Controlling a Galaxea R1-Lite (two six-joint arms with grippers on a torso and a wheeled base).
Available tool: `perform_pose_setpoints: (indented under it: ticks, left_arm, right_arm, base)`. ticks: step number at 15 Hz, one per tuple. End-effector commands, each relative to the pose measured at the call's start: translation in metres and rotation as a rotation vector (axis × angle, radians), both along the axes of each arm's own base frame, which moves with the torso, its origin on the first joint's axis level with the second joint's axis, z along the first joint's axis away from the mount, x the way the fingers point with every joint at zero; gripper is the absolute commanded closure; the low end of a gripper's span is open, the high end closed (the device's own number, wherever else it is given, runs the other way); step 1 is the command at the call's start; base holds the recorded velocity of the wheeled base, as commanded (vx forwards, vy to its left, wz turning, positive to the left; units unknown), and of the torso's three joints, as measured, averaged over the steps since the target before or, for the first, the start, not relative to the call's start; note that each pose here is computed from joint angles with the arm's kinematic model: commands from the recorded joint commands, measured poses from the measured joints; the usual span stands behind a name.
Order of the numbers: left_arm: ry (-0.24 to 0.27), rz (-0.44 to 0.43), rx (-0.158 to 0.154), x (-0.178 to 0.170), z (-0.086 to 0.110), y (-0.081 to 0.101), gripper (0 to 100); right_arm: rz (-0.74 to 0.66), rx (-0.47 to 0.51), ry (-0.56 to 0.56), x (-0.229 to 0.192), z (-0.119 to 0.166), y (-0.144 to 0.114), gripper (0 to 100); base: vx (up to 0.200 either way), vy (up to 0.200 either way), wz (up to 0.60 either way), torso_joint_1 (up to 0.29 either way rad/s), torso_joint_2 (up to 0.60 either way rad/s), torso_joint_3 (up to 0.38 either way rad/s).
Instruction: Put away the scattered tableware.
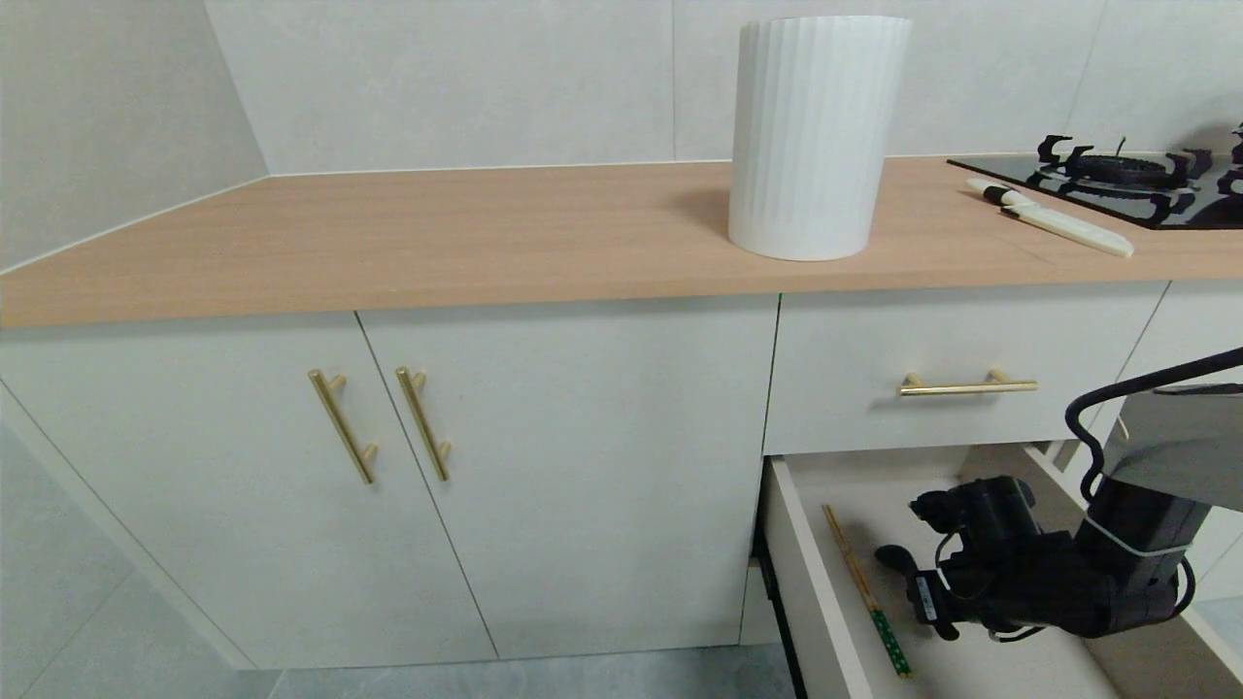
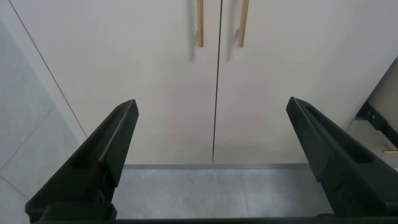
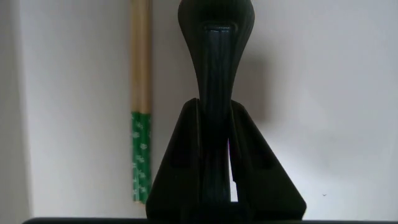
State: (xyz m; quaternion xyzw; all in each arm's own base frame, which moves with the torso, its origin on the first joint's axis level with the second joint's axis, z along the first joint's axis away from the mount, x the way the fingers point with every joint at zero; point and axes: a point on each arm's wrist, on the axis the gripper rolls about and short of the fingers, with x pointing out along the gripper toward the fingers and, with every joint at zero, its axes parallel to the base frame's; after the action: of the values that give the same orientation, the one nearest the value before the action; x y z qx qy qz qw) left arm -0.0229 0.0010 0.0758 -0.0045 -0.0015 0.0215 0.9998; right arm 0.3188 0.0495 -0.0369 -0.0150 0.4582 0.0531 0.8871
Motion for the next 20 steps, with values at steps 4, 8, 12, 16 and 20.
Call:
perform_pose_setpoints:
  ticks: [4,8,12,16,20]
  left_arm:
    - [0.0,0.002,0.0,0.0,0.0,0.0,0]
    - [0.0,0.0,0.0,0.0,0.0,0.0,0]
    - [0.0,0.0,0.0,0.0,0.0,0.0,0]
    - [0.0,0.0,0.0,0.0,0.0,0.0,0]
    - [0.0,0.002,0.0,0.0,0.0,0.0,0]
  right_arm:
    - [0.0,-0.004,0.022,0.0,-0.008,0.0,100]
    - [-0.002,0.001,0.013,-0.001,-0.005,0.0,0]
    - [-0.033,0.038,-0.02,-0.003,0.01,-0.001,0]
    - [-0.07,0.078,-0.259,-0.033,0.107,-0.011,0]
    - [-0.104,0.099,-0.304,-0.088,0.18,-0.026,0]
  base:
    - [0.0,0.0,0.0,0.0,0.0,0.0]
    - [0.0,0.0,0.0,0.0,0.0,0.0]
    - [0.0,0.0,0.0,0.0,0.0,0.0]
    - [0.0,0.0,0.0,0.0,0.0,0.0]
    - [0.0,0.0,0.0,0.0,0.0,0.0]
